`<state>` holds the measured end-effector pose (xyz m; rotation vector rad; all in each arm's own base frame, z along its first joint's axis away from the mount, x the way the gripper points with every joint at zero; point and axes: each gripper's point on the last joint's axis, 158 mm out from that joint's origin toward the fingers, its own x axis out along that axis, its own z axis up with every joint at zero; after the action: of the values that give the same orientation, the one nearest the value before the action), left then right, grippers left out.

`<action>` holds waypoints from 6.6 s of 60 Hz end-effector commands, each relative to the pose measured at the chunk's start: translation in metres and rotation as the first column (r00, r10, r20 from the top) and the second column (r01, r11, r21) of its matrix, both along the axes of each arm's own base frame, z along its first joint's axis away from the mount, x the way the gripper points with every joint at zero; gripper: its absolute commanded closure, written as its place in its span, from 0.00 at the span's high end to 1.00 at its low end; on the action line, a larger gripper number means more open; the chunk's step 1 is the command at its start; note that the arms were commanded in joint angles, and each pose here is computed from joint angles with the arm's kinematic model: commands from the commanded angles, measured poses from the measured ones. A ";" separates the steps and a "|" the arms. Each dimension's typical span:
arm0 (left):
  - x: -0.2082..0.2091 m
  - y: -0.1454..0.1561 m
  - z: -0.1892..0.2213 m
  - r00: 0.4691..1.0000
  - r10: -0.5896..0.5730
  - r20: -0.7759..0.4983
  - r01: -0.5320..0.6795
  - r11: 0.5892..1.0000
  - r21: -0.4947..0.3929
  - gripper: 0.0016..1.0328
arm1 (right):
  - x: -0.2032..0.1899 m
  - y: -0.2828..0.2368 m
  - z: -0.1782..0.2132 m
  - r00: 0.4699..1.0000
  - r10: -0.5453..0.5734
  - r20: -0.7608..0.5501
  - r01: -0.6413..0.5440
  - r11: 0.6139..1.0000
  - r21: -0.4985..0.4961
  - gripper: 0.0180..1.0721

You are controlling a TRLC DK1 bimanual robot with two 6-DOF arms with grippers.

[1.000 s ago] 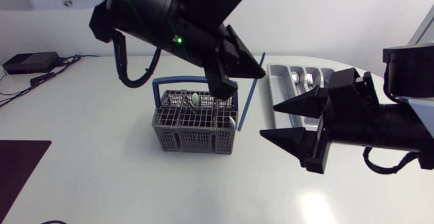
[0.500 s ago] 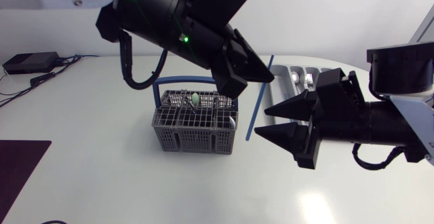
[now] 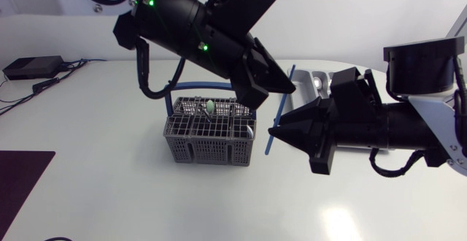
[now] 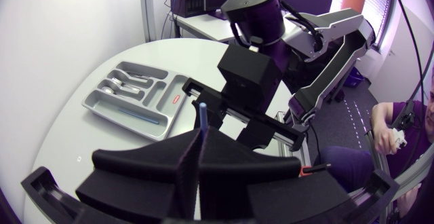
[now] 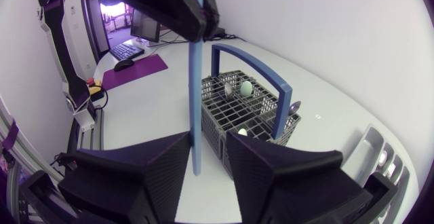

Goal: Unload the cutlery basket into the drawer organizer.

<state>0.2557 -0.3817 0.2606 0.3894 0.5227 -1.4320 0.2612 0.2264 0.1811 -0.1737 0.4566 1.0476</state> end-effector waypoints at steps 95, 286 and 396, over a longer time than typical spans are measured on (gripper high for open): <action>0.061 0.069 -0.027 0.856 -0.028 0.517 -0.102 0.970 0.220 0.95 | 0.138 -0.134 -0.097 0.756 -0.609 -0.239 0.548 0.789 -0.277 0.05; 0.068 0.051 -0.185 0.379 -0.731 0.568 -0.019 0.607 0.795 0.19 | 0.125 -0.175 -0.126 0.583 -0.777 -0.238 0.668 0.625 -0.404 0.91; 0.066 0.024 -0.039 0.674 -0.097 0.732 -0.263 0.895 0.361 0.19 | 0.049 -0.116 0.005 0.810 -0.507 0.296 0.550 0.831 -0.080 0.93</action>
<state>0.3177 -0.3412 0.2161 1.3979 0.0987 -0.9406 0.3216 0.1080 0.1903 -0.2459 0.3635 0.3992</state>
